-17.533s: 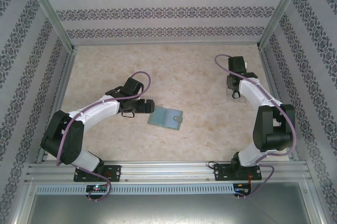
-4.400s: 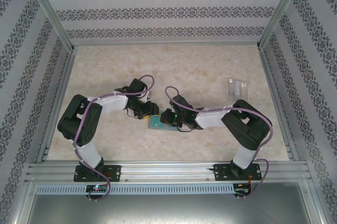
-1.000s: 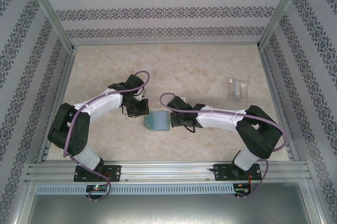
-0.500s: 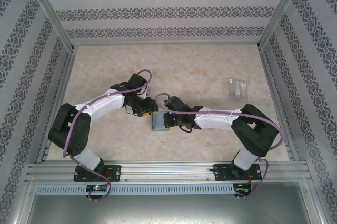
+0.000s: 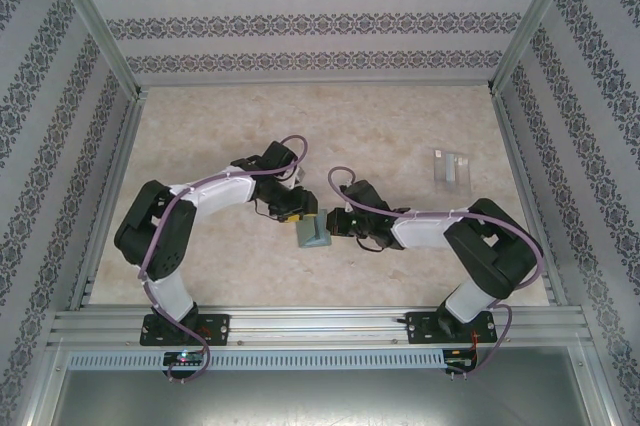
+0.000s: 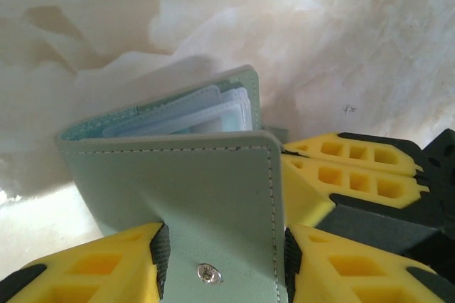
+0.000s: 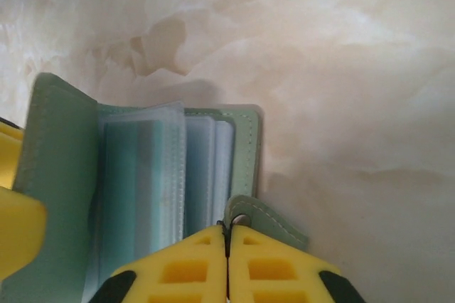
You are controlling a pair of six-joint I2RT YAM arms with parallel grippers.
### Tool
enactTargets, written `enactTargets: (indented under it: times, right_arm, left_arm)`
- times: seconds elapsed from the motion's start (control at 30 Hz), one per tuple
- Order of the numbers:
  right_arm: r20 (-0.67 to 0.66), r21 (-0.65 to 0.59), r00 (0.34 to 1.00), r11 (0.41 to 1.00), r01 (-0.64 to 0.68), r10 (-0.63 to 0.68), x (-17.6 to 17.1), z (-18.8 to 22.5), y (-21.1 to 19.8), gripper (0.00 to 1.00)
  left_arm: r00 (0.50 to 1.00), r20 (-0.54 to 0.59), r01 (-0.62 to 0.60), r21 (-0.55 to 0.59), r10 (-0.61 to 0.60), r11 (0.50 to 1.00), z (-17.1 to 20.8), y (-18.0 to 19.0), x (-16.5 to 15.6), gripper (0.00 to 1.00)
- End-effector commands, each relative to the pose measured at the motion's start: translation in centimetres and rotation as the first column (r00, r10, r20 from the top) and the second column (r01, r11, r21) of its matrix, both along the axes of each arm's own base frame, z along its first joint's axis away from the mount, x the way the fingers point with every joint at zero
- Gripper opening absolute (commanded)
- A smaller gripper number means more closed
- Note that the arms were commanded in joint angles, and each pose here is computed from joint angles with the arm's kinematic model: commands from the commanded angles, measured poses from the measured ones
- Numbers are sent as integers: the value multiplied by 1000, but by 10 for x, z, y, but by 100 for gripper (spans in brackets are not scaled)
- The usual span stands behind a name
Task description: Put the credit cards into the card holder
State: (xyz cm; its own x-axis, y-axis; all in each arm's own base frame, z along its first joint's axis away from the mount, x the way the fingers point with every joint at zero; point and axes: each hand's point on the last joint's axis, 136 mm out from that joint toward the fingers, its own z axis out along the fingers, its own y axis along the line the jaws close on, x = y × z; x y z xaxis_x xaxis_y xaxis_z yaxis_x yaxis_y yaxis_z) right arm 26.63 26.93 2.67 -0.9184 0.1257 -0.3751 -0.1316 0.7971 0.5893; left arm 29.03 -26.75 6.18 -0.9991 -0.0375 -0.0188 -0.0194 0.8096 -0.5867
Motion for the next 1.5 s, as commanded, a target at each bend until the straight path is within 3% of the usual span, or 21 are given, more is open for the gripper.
enactTargets:
  times: [0.0, 0.07, 0.2, 0.33, 0.6, 0.87, 0.97, 1.2, 1.33, 1.47]
  right_arm:
    - [-7, 23, 998, 997, 69, -69, 2, 3, -10, 14]
    - [-10, 35, 994, 994, 105, -105, 3, 5, -15, 17]
    - [4, 59, 992, 991, 122, -122, 5, 10, -17, 24]
    - [12, 91, 988, 984, 154, -156, 6, 19, -22, 34]
    - [72, 103, 966, 966, 239, -247, 9, 40, -56, 37]
    - [92, 121, 952, 952, 280, -292, 9, 49, -80, 39]
    - [90, 125, 950, 949, 289, -301, 8, 50, -85, 40]
    - [82, 145, 965, 961, 235, -249, 7, 52, -77, 42]
    - [22, 81, 995, 993, 91, -93, -5, 37, -54, 49]
    - [-29, 16, 1000, 1000, -10, 10, -13, 9, -35, 47]
  left_arm:
    - [998, 43, 35, 15, -36, 999, 1, -8, 6, 47]
    - [995, 62, 79, 66, -83, 995, 1, -10, 5, 48]
    - [994, 17, 104, -12, -104, 995, -7, -27, 1, 48]
    - [994, 9, 105, -11, -105, 994, -12, -29, 3, 48]
    - [993, 30, 114, 33, -115, 993, 0, -25, 6, 47]
    - [980, 15, 199, 28, -199, 980, 1, -45, -2, 31]
    - [981, -2, 193, 54, -193, 980, -3, -42, -3, 18]
    - [987, -14, 163, 140, -162, 977, -13, -30, 1, 16]
    - [990, 18, 133, 132, -137, 982, -1, -26, 3, 17]
    - [991, 55, 115, 133, -123, 984, 17, -19, 4, 18]
